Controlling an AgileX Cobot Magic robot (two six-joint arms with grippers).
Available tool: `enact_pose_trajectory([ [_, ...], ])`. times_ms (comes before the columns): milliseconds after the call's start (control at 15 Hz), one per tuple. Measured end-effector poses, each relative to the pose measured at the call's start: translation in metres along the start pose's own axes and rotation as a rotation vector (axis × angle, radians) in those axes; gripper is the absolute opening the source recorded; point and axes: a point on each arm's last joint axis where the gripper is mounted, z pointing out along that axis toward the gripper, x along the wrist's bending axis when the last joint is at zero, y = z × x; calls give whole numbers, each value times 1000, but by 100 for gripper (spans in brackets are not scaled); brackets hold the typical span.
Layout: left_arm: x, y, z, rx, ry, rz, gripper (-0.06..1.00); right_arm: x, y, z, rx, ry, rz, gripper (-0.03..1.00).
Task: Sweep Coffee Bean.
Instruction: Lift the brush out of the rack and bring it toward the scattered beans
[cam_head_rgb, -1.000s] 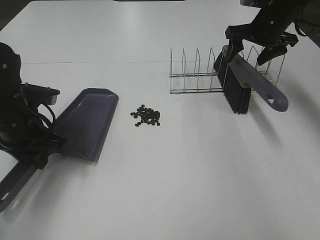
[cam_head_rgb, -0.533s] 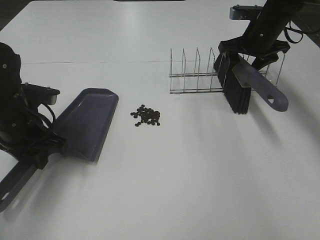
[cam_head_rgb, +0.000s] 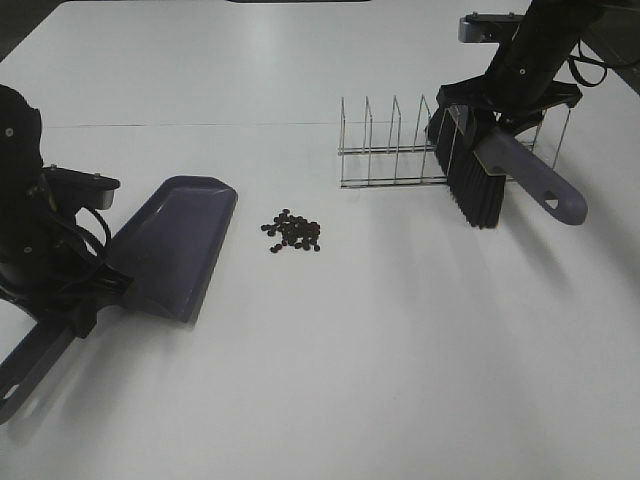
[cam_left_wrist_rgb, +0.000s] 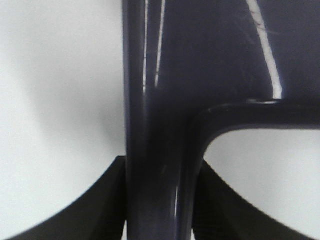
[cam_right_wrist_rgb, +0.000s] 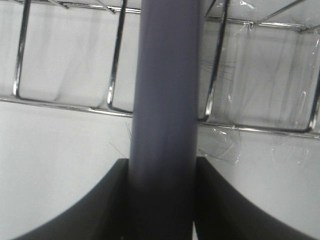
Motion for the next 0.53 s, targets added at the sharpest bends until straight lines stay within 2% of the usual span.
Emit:
enact_pose_trajectory([
  [267, 0, 0, 0, 0, 0, 0, 33, 1, -2, -5, 21, 1, 0, 31],
  [533, 2, 0, 0, -1, 21, 21, 33, 2, -1, -62, -17, -27, -23, 31],
])
